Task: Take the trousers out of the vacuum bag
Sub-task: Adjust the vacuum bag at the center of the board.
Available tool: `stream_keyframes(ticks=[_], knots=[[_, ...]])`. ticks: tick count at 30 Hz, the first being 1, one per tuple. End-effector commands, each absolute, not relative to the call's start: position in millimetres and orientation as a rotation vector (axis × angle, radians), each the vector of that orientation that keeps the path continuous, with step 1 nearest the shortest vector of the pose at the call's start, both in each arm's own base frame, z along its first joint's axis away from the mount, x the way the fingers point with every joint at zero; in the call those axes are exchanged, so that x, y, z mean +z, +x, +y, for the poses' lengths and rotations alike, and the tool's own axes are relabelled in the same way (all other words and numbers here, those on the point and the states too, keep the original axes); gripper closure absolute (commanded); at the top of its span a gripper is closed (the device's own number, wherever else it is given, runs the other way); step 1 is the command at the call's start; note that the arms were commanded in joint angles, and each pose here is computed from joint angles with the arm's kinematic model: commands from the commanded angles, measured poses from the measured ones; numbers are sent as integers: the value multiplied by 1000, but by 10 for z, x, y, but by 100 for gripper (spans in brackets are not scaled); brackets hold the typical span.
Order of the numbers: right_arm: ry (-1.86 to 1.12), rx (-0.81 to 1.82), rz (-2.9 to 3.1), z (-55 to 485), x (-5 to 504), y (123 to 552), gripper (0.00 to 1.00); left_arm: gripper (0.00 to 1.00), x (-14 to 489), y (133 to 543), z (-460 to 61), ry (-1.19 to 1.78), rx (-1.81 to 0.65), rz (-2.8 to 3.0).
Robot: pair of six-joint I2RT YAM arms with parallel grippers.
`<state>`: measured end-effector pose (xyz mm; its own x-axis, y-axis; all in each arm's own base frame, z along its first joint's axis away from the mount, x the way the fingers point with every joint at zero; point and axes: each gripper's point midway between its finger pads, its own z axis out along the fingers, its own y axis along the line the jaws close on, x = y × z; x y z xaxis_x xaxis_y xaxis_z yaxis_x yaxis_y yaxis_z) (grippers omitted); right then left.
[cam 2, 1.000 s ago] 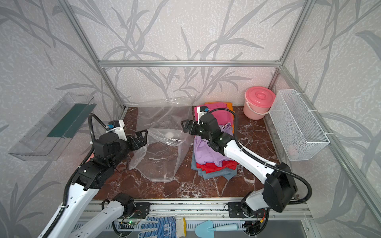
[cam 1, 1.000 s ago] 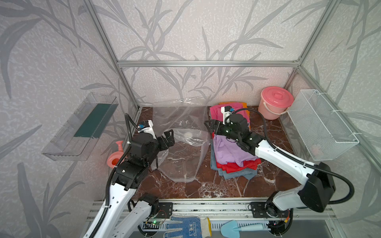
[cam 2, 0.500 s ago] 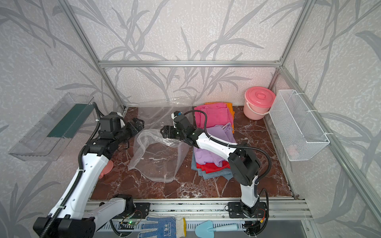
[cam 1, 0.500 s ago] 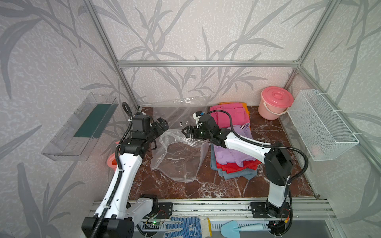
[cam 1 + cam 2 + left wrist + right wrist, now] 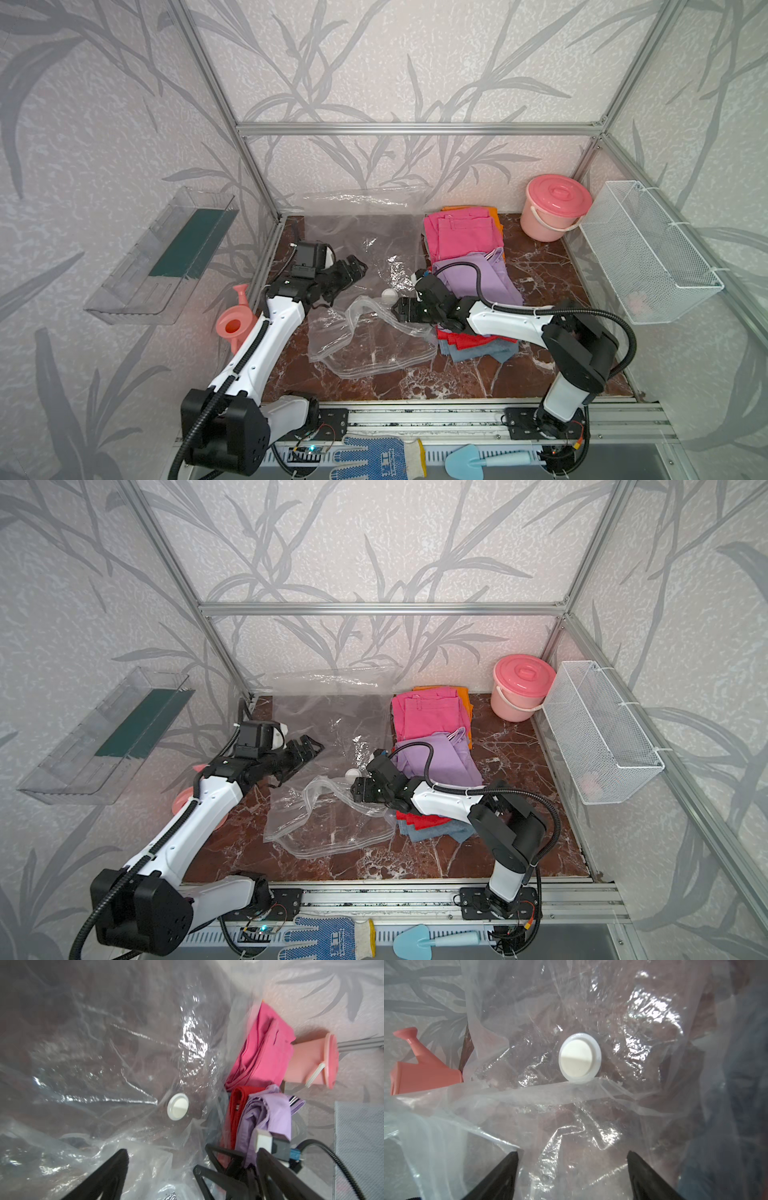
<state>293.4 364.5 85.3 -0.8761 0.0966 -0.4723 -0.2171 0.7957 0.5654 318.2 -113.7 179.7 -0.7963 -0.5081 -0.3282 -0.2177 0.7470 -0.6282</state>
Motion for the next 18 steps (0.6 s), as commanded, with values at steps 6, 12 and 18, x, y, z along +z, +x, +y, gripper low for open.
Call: stream_keyframes(ticks=[6, 12, 18], knots=[[-74, 768, 2449, 3571, 953, 3067, 19, 4, 1227, 2897, -1091, -598, -711, 2576], [-199, 856, 2344, 3736, 1608, 3074, 19, 4, 1076, 2807, -1087, -607, -713, 2600], [-307, 972, 2318, 4050, 1917, 2920, 20, 3, 993, 2718, -1016, -654, -696, 2582]])
